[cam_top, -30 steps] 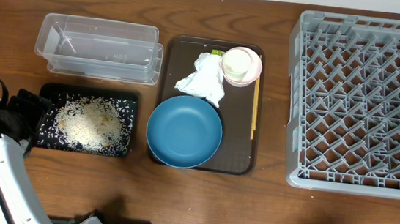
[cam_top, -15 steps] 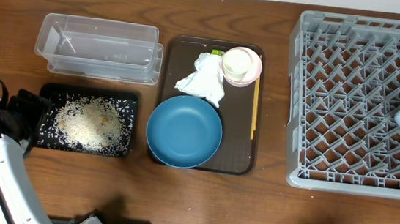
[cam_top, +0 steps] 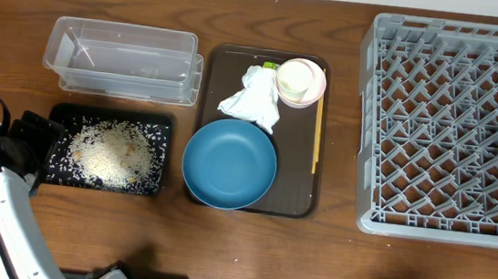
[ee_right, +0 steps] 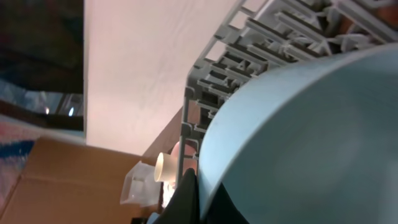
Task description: Sort waste into correct bins and load items into the dishwasher rack
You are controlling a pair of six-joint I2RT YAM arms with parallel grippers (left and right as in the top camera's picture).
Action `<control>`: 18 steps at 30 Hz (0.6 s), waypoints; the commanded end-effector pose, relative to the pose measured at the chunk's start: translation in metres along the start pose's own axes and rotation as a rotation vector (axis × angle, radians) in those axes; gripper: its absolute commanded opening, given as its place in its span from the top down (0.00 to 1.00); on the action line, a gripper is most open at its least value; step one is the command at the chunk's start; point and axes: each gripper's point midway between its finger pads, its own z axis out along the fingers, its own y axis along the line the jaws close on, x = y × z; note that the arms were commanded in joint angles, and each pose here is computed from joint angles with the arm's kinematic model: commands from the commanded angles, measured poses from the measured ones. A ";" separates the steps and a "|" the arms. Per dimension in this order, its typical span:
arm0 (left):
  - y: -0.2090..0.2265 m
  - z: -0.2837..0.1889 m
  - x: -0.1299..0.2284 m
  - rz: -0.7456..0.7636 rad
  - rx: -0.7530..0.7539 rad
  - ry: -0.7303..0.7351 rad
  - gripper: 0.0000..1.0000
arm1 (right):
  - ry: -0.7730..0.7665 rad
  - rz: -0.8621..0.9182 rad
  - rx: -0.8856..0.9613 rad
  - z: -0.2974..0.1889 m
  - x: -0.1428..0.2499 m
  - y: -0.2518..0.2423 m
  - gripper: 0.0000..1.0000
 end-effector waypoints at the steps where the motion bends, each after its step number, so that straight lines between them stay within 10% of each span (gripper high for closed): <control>1: -0.002 -0.004 -0.004 -0.011 0.006 -0.010 0.11 | -0.005 0.133 0.184 -0.010 0.006 -0.028 0.95; 7: -0.002 -0.004 -0.004 -0.011 0.006 -0.010 0.11 | -0.041 0.118 0.343 -0.029 0.004 -0.010 0.69; 14: -0.002 -0.004 -0.004 -0.010 0.006 -0.010 0.11 | -0.178 0.122 0.604 -0.069 0.003 0.027 0.04; 18: -0.002 -0.004 -0.004 -0.011 0.006 -0.009 0.11 | -0.233 0.068 0.600 -0.077 0.004 0.062 0.01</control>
